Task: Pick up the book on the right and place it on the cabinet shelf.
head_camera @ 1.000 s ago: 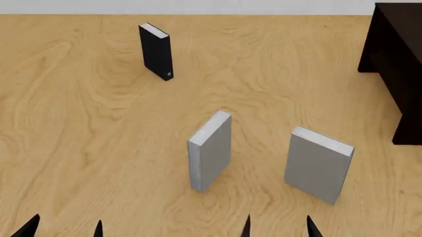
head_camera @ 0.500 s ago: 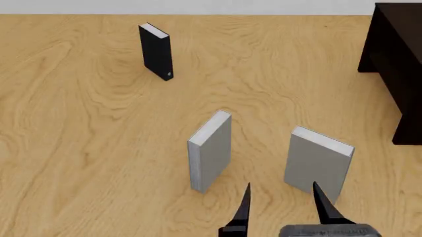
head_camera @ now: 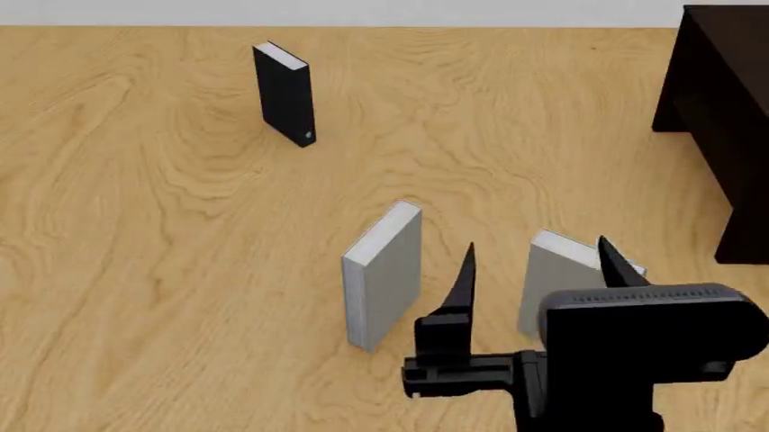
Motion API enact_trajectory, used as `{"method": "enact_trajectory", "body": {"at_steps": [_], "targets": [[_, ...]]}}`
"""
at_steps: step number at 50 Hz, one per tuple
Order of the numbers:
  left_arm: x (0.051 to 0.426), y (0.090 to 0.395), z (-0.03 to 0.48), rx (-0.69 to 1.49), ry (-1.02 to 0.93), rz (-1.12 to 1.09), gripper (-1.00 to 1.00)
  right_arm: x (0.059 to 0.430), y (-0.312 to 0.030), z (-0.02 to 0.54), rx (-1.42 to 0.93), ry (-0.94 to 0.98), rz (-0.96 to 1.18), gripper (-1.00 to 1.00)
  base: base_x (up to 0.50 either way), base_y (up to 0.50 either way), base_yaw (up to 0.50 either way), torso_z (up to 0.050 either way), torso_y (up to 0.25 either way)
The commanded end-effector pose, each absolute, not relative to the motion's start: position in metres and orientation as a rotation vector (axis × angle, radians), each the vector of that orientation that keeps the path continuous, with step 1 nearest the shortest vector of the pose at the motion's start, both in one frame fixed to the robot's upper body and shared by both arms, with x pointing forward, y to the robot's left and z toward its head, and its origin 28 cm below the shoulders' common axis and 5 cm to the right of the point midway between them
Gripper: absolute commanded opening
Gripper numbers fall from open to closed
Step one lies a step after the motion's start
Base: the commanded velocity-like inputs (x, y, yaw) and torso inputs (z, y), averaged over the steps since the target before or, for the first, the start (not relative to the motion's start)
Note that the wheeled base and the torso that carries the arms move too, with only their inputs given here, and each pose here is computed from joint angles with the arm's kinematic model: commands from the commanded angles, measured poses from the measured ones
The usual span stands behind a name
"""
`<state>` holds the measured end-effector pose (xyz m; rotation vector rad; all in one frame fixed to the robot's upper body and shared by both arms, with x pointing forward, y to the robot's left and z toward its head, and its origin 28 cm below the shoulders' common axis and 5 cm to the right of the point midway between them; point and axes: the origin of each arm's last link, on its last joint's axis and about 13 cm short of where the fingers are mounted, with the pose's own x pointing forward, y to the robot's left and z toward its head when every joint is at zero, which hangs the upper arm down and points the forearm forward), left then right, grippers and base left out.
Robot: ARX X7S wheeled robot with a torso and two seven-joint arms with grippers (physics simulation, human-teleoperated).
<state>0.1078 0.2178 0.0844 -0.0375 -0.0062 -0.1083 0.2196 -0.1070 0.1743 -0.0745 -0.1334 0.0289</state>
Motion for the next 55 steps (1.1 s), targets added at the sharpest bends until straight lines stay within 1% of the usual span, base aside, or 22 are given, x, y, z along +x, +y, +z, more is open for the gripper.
{"method": "enact_trajectory", "body": {"at_steps": [1,7,25,36,55], "targets": [[0.108,0.216,0.082,-0.084,-0.003,-0.153,1.0,0.223,-0.121,0.207,-0.034,-0.157,0.04,1.0,0.0,0.0,0.0,0.0,0.0],[0.108,0.216,0.083,-0.088,-0.003,-0.151,1.0,0.226,-0.127,0.216,-0.094,-0.153,0.032,1.0,0.0,0.0,0.0,0.0,0.0],[0.102,0.212,0.084,-0.122,-0.009,-0.187,1.0,0.228,-0.131,0.233,-0.103,-0.165,0.056,1.0,0.0,-0.02,0.0,0.0,0.0],[0.101,0.213,0.086,-0.119,-0.024,-0.184,1.0,0.225,-0.128,0.233,-0.123,-0.169,0.075,1.0,0.06,-0.42,0.0,0.0,0.0],[0.099,0.21,0.086,-0.123,-0.023,-0.212,1.0,0.224,-0.126,0.233,-0.131,-0.172,0.106,1.0,0.24,-0.45,0.0,0.0,0.0]]}}
